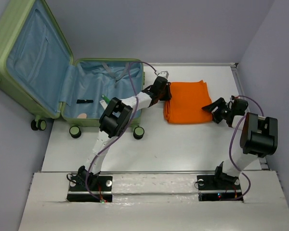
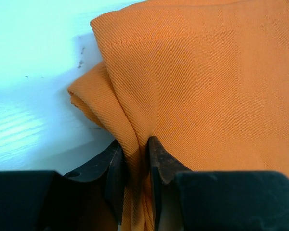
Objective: Pack the luggage
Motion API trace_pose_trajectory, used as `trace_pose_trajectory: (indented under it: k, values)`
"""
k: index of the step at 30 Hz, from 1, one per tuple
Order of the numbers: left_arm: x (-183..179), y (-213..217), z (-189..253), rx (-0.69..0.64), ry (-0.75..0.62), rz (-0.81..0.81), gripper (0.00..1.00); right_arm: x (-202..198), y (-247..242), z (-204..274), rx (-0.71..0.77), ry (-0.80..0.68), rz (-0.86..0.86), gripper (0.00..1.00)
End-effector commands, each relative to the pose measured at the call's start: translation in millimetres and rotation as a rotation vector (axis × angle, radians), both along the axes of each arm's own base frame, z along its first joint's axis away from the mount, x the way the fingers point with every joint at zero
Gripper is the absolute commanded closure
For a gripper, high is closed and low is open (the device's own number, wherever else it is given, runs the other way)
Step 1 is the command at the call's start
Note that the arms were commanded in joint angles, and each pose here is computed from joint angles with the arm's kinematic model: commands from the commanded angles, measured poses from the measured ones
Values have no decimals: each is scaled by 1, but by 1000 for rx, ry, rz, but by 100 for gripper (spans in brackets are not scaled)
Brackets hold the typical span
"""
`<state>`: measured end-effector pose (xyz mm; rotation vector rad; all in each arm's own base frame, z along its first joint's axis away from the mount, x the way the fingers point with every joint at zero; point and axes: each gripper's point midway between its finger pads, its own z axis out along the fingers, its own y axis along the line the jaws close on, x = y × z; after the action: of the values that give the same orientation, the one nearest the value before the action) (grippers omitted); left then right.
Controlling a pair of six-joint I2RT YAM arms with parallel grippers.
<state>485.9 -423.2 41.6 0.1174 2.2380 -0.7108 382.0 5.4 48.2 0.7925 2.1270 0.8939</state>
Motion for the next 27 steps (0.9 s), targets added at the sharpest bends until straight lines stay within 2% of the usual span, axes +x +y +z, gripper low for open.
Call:
trace_pose_trajectory:
  k: [1, 3, 4, 6, 7, 8, 10, 13, 14, 20, 23, 27]
  values:
    - [-2, -6, -1, 11, -6, -40, 94, -2, 24, -24, 93, 95, 51, 35]
    - [-2, -7, 2, 8, -9, -43, 94, 10, 34, -22, 119, 72, 78, 44]
    - [-3, -7, 3, 5, -9, -45, 94, 15, 39, -20, 137, 59, 82, 62]
    - [-4, -9, 13, -15, -12, -51, 94, 24, 46, -9, 162, -10, 115, 74]
    - [-7, -11, 15, -31, -3, -65, 94, 26, 47, -4, 186, -25, 108, 85]
    - [-8, -14, 22, -48, -7, -74, 94, 26, 47, 2, 191, -57, 100, 89]
    - [-9, -19, 47, -99, -24, -89, 94, 28, 47, 29, 187, -181, 88, 93]
    - [-12, -26, 89, -164, -64, -112, 94, 26, 49, 56, 180, -243, 106, 93]
    - [-13, -28, 103, -185, -78, -123, 94, 25, 50, 77, 163, -297, 117, 93]
    - [-21, -21, 213, -282, -219, -136, 94, 11, 64, 145, 103, -406, 174, 93]
    - [-26, -11, 266, -328, -281, -155, 94, 5, 85, 182, 107, -461, 231, 93]
    - [-13, 43, 325, -401, -320, -109, 94, 6, 120, 232, 123, -541, 308, 93]
